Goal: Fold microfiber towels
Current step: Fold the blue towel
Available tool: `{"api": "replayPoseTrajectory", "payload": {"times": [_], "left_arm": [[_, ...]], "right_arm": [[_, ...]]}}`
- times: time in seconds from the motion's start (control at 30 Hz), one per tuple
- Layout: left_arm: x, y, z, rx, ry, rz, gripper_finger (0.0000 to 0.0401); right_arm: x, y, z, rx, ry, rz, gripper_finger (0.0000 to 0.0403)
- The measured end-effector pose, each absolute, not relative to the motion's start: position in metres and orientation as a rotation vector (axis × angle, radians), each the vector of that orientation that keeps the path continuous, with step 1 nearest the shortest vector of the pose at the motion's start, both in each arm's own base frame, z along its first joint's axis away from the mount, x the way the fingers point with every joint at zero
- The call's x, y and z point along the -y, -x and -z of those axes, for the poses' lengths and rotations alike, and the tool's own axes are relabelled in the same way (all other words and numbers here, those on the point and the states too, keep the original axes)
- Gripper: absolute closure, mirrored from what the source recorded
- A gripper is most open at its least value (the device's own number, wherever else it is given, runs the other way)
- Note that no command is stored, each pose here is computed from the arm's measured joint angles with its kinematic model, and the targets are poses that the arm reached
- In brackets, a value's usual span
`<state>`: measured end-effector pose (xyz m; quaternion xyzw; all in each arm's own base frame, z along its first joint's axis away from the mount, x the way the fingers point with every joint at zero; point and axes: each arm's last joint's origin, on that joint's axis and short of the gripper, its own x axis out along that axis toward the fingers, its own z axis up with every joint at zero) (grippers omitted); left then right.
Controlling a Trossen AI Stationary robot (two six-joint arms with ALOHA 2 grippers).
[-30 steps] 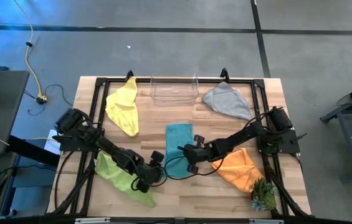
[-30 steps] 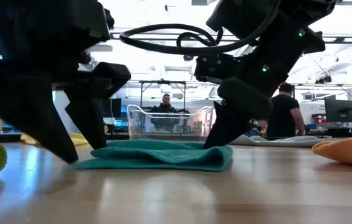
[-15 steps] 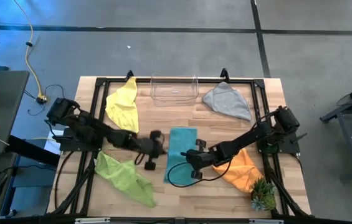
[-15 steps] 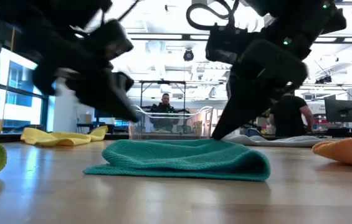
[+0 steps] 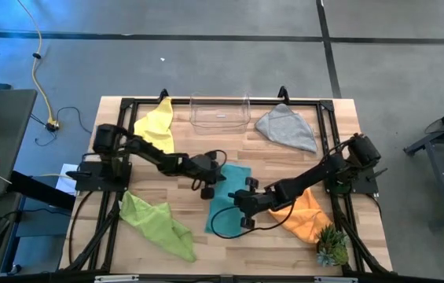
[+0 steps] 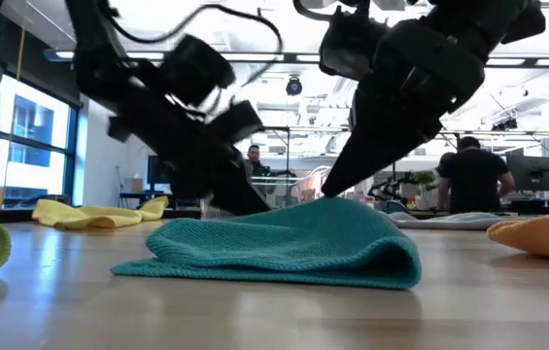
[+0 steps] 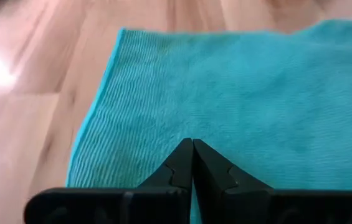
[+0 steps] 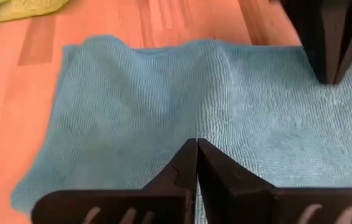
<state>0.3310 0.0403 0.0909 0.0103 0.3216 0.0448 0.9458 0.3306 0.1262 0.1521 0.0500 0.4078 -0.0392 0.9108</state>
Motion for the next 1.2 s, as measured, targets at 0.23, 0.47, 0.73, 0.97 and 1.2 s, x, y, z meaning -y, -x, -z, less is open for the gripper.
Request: {"api": "replayPoseTrajectory", "payload": {"times": [0.23,0.47,0.73,0.97,1.2], "left_arm": [[-0.060,-0.340,-0.075,-0.673,-0.011,-0.191,0.0401],[-0.078,-0.335,-0.074,-0.680,0.022,-0.312,0.0401],[-0.089,-0.333,-0.074,-0.668,0.039,-0.367,0.0401],[-0.090,-0.333,-0.074,-0.661,0.048,-0.367,0.0401],[-0.090,-0.333,-0.074,-0.658,0.049,-0.362,0.0401]], "right_arm": [[-0.129,-0.327,-0.159,-0.850,-0.146,0.037,0.0358],[-0.130,-0.328,-0.165,-0.816,-0.203,0.045,0.0277],[-0.143,-0.348,-0.148,-0.659,-0.182,-0.032,0.0325],[-0.148,-0.347,-0.131,-0.717,-0.141,-0.035,0.0296],[-0.149,-0.356,-0.124,-0.822,-0.058,0.041,0.0284]]}}
